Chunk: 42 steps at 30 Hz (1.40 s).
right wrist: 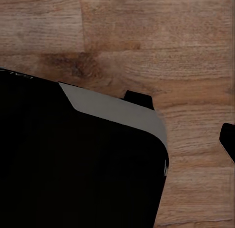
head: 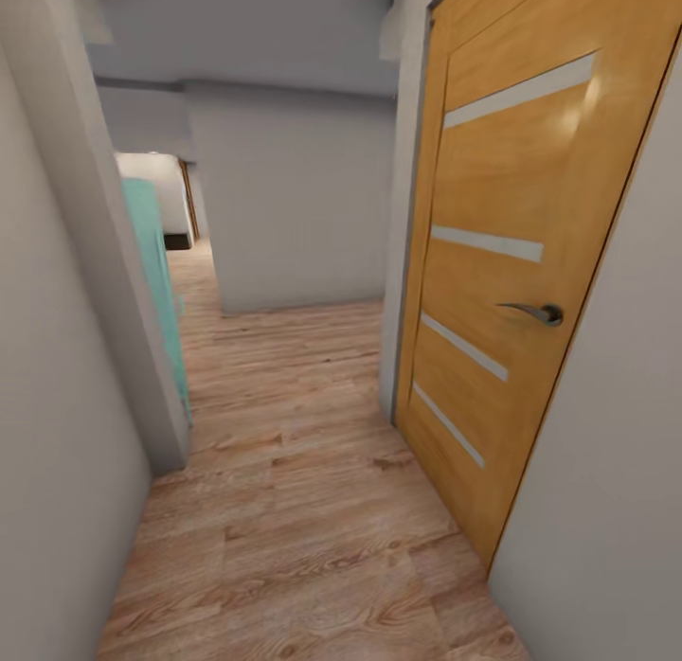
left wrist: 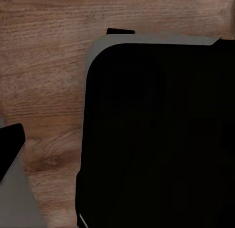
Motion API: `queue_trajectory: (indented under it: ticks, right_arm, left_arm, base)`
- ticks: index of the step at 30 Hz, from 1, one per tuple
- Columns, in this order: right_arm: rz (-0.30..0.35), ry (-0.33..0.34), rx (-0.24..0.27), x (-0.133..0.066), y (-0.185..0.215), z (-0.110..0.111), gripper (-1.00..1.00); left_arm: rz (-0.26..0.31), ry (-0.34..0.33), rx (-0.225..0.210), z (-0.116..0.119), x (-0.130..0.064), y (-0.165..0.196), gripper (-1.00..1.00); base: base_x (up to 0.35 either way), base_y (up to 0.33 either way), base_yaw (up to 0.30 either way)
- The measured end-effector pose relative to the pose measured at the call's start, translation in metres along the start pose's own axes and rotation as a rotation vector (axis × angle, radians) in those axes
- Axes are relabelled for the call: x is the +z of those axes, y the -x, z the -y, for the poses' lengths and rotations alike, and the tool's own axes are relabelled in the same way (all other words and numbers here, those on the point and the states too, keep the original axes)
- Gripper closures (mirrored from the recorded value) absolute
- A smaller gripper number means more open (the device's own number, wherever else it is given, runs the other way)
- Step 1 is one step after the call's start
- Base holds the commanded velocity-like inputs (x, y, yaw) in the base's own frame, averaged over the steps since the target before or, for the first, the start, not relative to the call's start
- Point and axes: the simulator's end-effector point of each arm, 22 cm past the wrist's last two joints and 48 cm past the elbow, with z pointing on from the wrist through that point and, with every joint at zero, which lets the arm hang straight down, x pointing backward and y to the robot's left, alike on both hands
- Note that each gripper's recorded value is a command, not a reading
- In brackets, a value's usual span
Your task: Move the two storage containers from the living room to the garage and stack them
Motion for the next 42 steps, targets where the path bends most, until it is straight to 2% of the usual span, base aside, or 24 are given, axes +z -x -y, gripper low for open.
queue_trajectory:
  ticks: [22, 34, 42]
  right_arm:
    - [-0.018, -0.006, -0.003, -0.0003, -0.0061, 0.0014, -1.00]
    - [-0.017, -0.014, -0.004, -0.0003, -0.0056, 0.0026, -1.00]
    - [-0.017, -0.008, -0.005, -0.0003, -0.0056, 0.0019, -1.00]
  left_arm:
    - [0.000, 0.000, 0.000, 0.0000, 0.0000, -0.0001, -1.00]
    - [0.001, 0.001, 0.000, -0.0011, 0.0000, 0.0004, -1.00]
    - [0.001, 0.000, 0.000, 0.0000, 0.0001, 0.0005, -1.00]
  base:
    - [0.322, 0.000, 0.000]
    - [0.322, 0.000, 0.242]
    - [0.322, 0.000, 0.052]
